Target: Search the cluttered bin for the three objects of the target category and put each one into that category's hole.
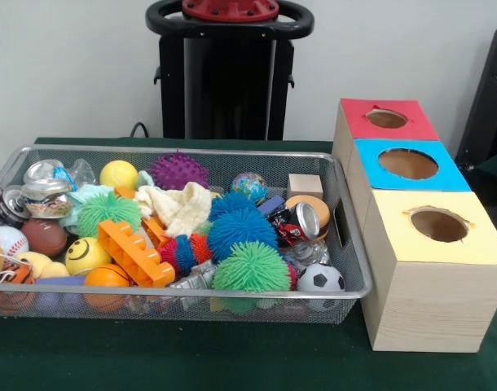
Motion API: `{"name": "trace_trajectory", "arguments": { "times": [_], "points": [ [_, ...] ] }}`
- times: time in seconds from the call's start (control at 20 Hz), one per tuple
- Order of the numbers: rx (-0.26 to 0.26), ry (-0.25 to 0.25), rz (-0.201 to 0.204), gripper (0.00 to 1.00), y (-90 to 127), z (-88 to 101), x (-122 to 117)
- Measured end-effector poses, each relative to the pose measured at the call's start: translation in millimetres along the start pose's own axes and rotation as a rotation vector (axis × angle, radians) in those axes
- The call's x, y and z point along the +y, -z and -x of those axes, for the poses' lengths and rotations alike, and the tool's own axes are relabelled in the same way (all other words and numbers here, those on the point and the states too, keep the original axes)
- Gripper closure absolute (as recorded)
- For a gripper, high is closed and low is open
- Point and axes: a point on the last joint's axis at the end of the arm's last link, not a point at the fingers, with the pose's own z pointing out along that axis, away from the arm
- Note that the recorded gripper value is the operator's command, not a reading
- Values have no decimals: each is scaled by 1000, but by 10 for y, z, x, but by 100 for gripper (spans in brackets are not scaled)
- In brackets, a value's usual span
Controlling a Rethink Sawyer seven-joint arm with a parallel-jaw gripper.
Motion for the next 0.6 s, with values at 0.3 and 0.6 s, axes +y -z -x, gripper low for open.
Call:
{"name": "trace_trajectory", "arguments": {
  "times": [0.3, 0.6],
  "points": [
    [17, -72, -5, 100, 335, 361, -535],
    [-2, -130, -42, 100, 415, 610, -1115]
  ]
}}
